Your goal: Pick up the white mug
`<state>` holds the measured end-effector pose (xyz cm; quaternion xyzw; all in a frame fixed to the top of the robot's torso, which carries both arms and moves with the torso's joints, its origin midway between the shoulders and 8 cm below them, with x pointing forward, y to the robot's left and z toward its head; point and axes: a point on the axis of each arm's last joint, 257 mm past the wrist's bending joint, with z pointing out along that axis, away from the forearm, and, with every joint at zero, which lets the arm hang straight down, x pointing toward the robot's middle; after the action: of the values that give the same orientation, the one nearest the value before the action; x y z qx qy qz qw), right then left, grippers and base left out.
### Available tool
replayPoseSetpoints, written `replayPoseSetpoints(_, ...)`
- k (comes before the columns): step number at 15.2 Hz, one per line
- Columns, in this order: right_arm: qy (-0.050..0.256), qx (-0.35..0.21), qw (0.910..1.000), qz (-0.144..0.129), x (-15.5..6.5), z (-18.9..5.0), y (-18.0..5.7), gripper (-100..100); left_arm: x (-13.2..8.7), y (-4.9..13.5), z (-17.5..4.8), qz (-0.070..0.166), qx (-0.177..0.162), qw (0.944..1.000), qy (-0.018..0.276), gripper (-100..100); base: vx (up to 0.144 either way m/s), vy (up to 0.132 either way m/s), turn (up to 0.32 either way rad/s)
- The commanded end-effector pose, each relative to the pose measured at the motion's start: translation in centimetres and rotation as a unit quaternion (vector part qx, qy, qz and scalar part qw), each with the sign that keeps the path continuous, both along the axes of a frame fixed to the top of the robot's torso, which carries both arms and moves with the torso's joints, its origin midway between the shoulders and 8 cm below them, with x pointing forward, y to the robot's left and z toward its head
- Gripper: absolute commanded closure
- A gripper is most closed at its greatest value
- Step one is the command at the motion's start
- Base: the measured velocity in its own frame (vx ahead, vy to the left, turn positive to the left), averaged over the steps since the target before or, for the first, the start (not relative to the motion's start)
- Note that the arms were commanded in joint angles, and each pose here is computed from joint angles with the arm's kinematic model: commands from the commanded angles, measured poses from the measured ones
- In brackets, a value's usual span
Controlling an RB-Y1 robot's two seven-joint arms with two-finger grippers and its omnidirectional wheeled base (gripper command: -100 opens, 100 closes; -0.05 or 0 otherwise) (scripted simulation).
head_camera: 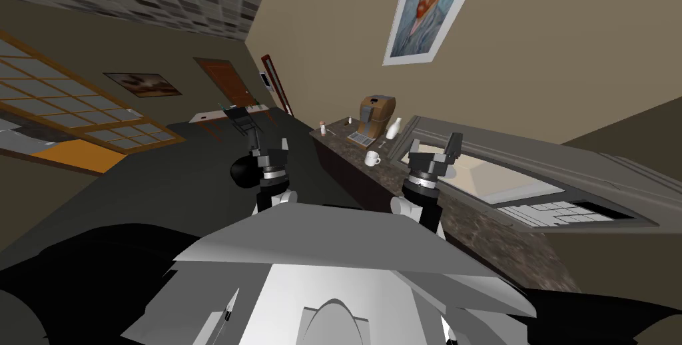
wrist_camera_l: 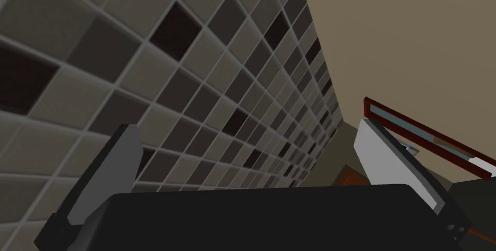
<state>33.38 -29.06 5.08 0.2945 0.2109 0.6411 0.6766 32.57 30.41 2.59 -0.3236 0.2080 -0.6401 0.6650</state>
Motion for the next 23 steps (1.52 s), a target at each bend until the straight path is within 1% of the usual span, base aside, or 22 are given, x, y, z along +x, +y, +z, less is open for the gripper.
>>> replayPoseSetpoints(1, 0.013, -0.006, 0.9998, 0.01, 0.5, -0.4, 0.1, -100, 0.0, 0.0, 0.0, 0.0, 0.0, 1.0, 0.0, 0, 0.008, 0.016, -0.003)
replayPoseSetpoints(2, 0.026, -0.008, 0.9995, 0.017, 1.0, -0.9, 0.1, -100, 0.0, 0.0, 0.0, 0.0, 0.0, 1.0, 0.0, 0, 0.022, 0.04, -0.012)
replayPoseSetpoints(3, 0.026, -0.008, 0.9995, 0.017, 1.0, -0.9, 0.1, -100, 0.0, 0.0, 0.0, 0.0, 0.0, 1.0, 0.0, 0, 0.029, 0.045, -0.012)
replayPoseSetpoints(4, 0.042, -0.008, 0.9987, 0.026, 1.6, -1.5, 0.0, -100, 0.0, 0.0, 0.0, 0.0, 0.0, 1.0, 0.0, 0, 0.029, 0.056, -0.007)
replayPoseSetpoints(5, 0.042, -0.008, 0.9987, 0.026, 1.6, -1.5, 0.0, -100, 0.0, 0.0, 0.0, 0.0, 0.0, 1.0, 0.0, 0, 0.027, 0.062, -0.007)
replayPoseSetpoints(6, 0.061, -0.006, 0.9975, 0.035, 2.3, -2.2, -0.2, -100, 0.0, 0.0, 0.0, 0.0, 0.0, 1.0, 0.0, 0, 0.035, 0.064, -0.009)
replayPoseSetpoints(7, 0.062, -0.006, 0.9975, 0.035, 2.3, -2.2, -0.2, -100, 0.0, 0.0, 0.0, 0.0, 0.0, 1.0, 0.0, 0, 0.04, 0.062, -0.011)
replayPoseSetpoints(8, 0.078, -0.003, 0.996, 0.044, 2.8, -2.9, -0.4, -100, 0.0, 0.0, 0.0, 0.0, 0.0, 1.0, 0.0, 0, 0.044, 0.067, -0.01)
replayPoseSetpoints(9, 0.084, -0.002, 0.9955, 0.044, 3.0, -3.1, -0.4, -100, 0.0, 0.0, 0.0, 0.0, 0.0, 1.0, 0.0, 0, 0.041, 0.065, -0.012)
replayPoseSetpoints(10, 0.097, 0.003, 0.9939, 0.053, 3.5, -3.7, -0.7, -100, 0.0, 0.0, 0.0, 0.0, 0.0, 1.0, 0.0, 0, 0.044, 0.075, -0.009)
replayPoseSetpoints(12, 0.108, 0.005, 0.9927, 0.053, 3.8, -4.1, -0.7, -100, 0.0, 0.0, 0.0, 0.0, 0.0, 1.0, 0.0, 0, 0.038, 0.064, -0.008)
replayPoseSetpoints(13, 0.123, 0.013, 0.9904, 0.062, 4.3, -4.8, -1.1, -100, 0.0, 0.0, 0.0, 0.0, 0.0, 1.0, 0.0, 0, 0.033, 0.056, -0.005)
replayPoseSetpoints(15, 0.135, 0.014, 0.9888, 0.062, 4.6, -5.3, -1.2, -100, 0.0, 0.0, 0.0, 0.0, 0.0, 1.0, 0.0, 0, 0.035, 0.054, -0.005)
replayPoseSetpoints(16, 0.149, 0.024, 0.9859, 0.071, 5.0, -6.0, -1.6, -100, 0.0, 0.0, 0.0, 0.0, 0.0, 1.0, 0.0, 0, 0.031, 0.064, -0.003)
replayPoseSetpoints(18, 0.164, 0.026, 0.9837, 0.07, 5.4, -6.6, -1.7, -100, 0.0, 0.0, 0.0, 0.0, 0.0, 1.0, 0.0, 0, 0.036, 0.06, -0.008)
replayPoseSetpoints(19, 0.179, 0.038, 0.98, 0.078, 5.8, -7.4, -2.2, -100, 0.0, 0.0, 0.0, 0.0, 0.0, 1.0, 0.0, 0, 0.046, 0.063, -0.003)
replayPoseSetpoints(21, 0.194, 0.04, 0.9772, 0.077, 6.1, -8.1, -2.2, -100, 0.0, 0.0, 0.0, 0.0, 0.0, 1.0, 0.0, 0, 0.039, 0.059, -0.006)
replayPoseSetpoints(22, 0.207, 0.054, 0.973, 0.086, 6.5, -8.7, -2.8, -100, 0.0, 0.0, 0.0, 0.0, 0.0, 1.0, 0.0, 0, 0.041, 0.068, 0.0)
replayPoseSetpoints(23, 0.218, 0.056, 0.9707, 0.085, 6.7, -9.2, -2.9, -100, 0.0, 0.0, 0.0, 0.0, 0.0, 1.0, 0.0, 0, 0.051, 0.078, -0.005)
